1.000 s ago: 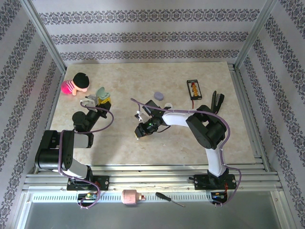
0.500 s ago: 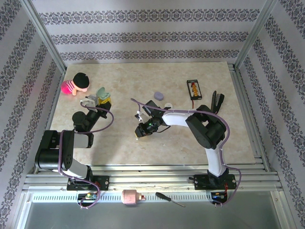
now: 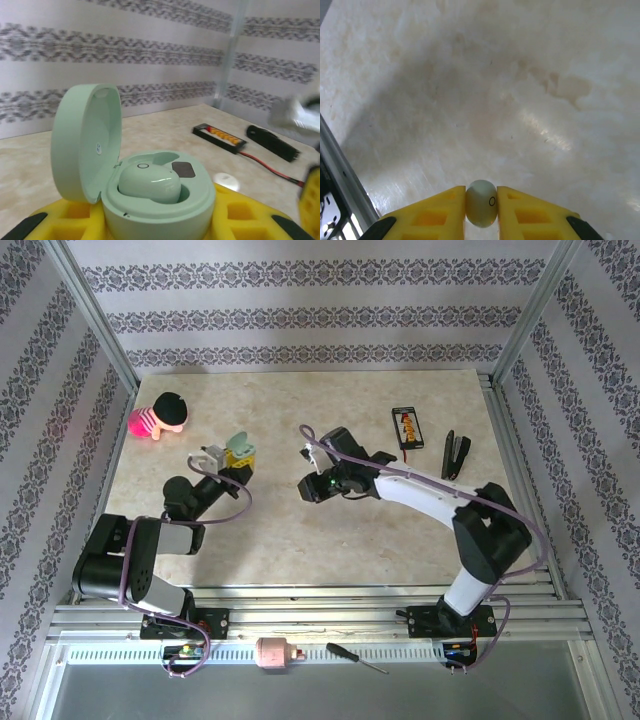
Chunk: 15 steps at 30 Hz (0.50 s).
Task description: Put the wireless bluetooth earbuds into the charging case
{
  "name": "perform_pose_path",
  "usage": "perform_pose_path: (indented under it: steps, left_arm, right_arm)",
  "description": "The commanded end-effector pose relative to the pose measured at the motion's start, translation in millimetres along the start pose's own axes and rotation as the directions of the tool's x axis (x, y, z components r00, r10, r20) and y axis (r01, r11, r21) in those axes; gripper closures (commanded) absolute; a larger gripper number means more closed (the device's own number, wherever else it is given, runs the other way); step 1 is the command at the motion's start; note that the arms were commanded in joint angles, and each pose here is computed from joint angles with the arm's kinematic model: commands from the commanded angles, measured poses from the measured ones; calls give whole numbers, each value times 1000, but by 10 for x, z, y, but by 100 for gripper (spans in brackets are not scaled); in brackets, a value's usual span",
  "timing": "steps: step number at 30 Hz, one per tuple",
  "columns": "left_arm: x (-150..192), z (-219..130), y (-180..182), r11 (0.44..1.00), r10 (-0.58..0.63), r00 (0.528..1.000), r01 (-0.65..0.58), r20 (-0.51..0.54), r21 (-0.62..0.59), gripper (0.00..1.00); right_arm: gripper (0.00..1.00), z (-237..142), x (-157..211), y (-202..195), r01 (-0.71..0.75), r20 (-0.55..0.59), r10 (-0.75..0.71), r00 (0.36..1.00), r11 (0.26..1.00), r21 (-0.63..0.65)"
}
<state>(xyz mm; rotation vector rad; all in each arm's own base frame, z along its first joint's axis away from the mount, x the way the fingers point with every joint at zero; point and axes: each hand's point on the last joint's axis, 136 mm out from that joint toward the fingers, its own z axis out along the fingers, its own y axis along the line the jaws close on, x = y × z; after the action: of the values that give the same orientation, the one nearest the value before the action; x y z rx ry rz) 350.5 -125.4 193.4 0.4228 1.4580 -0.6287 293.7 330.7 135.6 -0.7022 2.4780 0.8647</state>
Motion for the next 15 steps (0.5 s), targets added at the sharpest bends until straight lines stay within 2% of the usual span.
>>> perform_pose_path:
  steps: [1,8,15]
  left_arm:
    - [-113,13,-396,985,87,995,-93,48,147,75]
    - [-83,4,-771,947,152,986,-164,66,276,74]
    - [-107,-4,-892,926,170,982,-188,83,327,74]
  right_arm:
    - [80,-299,-271,24,108,70,-114,991,990,91]
    - [80,-646,-677,383,209,176,-218,960,975,72]
    - [80,-670,-772,666,277,195,-280,940,960,43]
